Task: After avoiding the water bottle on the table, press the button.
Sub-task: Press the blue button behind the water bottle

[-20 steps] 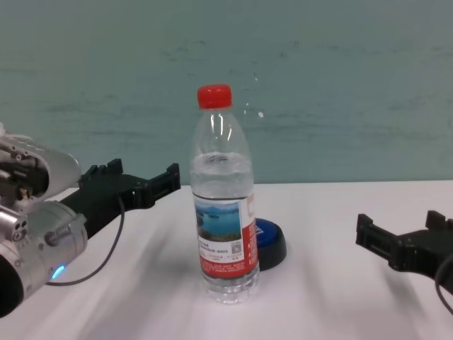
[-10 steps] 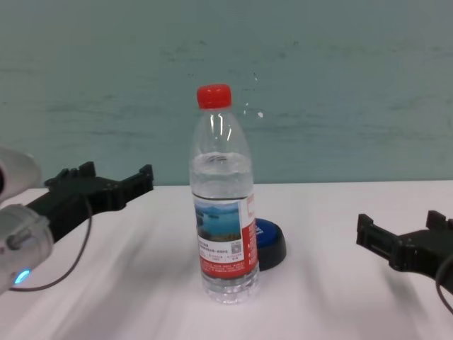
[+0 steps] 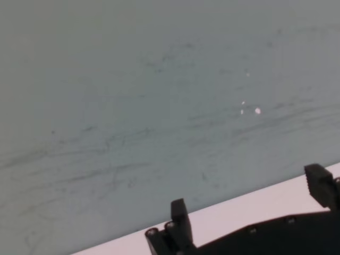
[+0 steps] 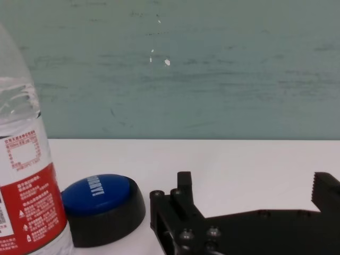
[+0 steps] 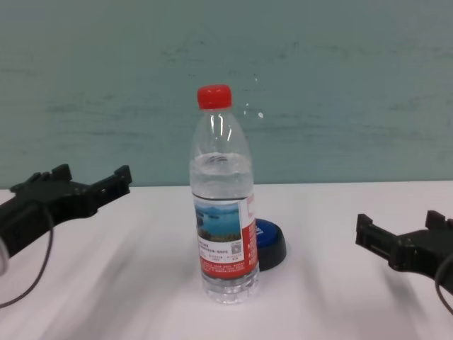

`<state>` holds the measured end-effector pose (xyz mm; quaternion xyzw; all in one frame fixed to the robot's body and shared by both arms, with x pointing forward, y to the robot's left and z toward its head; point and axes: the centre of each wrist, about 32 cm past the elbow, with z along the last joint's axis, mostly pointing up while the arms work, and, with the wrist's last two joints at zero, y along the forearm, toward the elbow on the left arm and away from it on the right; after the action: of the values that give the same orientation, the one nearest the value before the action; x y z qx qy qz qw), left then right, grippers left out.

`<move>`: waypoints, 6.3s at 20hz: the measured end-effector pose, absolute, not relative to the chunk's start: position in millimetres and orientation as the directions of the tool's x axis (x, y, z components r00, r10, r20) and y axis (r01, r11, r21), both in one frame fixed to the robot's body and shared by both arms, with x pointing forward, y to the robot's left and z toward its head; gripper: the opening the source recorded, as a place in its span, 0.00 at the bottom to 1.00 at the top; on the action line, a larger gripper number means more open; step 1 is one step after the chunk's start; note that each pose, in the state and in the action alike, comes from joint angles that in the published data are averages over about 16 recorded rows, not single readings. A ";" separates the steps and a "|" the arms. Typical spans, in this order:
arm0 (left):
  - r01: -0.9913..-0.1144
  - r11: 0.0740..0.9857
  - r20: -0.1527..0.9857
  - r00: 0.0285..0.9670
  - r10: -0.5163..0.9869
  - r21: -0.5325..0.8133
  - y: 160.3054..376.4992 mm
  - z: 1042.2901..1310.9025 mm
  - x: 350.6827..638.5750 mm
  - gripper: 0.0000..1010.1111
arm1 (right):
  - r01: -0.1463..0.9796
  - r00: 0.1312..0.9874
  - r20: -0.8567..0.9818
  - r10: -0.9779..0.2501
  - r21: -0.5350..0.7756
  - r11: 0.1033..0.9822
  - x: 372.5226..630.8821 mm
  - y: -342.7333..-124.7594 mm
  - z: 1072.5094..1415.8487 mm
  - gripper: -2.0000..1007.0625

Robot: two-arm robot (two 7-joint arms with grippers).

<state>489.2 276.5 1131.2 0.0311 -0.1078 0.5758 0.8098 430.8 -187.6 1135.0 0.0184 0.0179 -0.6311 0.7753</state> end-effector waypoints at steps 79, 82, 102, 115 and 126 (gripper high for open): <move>-0.880 0.472 0.180 0.457 0.871 -0.049 278.9 1125.7 402.0 1.00 | 0.950 0.311 0.005 -0.950 -0.025 0.311 494.8 -222.7 1171.5 1.00; -0.880 0.472 0.180 0.457 0.871 -0.049 278.9 1125.7 402.0 1.00 | 0.948 0.318 0.009 -0.948 -0.029 0.317 498.5 -222.6 1172.1 1.00; -0.880 0.472 0.180 0.457 0.871 -0.049 279.0 1125.7 402.0 1.00 | 0.926 0.376 0.017 -0.926 -0.036 0.376 532.6 -203.1 1170.6 1.00; -0.880 0.472 0.180 0.457 0.871 -0.049 279.0 1125.7 402.0 1.00 | 0.909 0.416 0.020 -0.909 -0.044 0.415 553.3 -188.6 1169.7 1.00; -0.880 0.472 0.180 0.457 0.871 -0.049 279.0 1125.7 402.0 1.00 | 0.888 0.457 0.019 -0.889 -0.064 0.455 570.9 -177.9 1167.7 1.00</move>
<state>402.0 279.0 1125.7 0.0255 -0.0903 0.5130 0.8532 570.9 -177.9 1167.7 -0.0323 0.0086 -0.5210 0.8529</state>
